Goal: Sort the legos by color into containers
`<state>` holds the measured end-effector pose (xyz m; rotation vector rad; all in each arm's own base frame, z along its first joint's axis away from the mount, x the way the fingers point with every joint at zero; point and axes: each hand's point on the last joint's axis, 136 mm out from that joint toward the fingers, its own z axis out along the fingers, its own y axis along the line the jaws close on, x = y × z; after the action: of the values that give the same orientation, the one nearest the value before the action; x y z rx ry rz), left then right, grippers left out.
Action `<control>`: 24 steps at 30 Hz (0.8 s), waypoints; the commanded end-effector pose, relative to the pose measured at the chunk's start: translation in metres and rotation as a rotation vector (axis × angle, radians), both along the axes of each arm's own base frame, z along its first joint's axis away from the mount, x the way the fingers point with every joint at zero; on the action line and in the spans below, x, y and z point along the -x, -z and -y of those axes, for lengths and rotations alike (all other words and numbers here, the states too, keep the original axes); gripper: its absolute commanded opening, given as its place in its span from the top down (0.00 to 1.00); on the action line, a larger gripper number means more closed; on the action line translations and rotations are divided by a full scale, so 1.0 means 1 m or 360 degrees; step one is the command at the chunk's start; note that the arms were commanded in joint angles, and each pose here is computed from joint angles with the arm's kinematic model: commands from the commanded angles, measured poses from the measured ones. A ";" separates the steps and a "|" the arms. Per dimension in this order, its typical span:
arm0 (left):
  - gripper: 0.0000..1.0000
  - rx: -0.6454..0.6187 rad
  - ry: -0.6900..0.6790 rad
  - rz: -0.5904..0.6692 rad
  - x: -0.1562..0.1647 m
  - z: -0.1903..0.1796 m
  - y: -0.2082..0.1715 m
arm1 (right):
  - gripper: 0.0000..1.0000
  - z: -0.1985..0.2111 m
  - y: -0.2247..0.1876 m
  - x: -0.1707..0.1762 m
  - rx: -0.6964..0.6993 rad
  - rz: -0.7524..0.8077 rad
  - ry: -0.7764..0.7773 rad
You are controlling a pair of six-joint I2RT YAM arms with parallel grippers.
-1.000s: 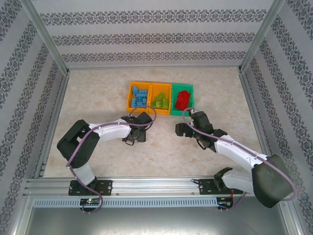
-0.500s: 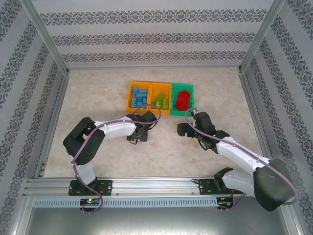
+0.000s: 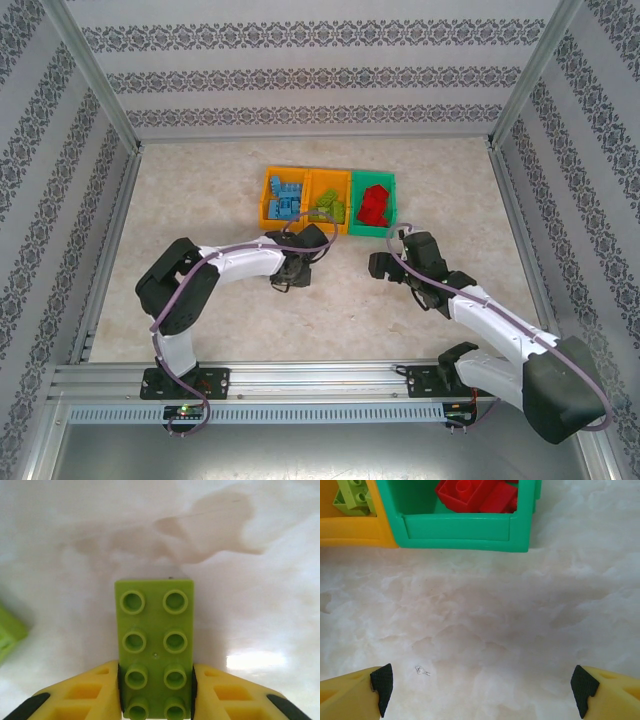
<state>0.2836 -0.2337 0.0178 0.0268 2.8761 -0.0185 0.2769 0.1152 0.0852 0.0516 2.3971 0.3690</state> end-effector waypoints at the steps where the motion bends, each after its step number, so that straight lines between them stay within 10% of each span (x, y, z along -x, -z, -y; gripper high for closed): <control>1: 0.66 0.0240 0.0185 0.0019 -0.005 0.054 -0.008 | 0.06 0.010 0.003 0.002 0.0026 -0.0007 0.0050; 24: 0.62 0.0304 0.0217 0.0346 -0.171 0.072 -0.098 | 0.06 0.020 -0.004 0.007 -0.0016 0.0015 0.0095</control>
<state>0.4454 -0.3123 0.1130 0.1194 2.6208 -0.3387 0.2700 0.0974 0.0875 0.1073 2.3818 0.3489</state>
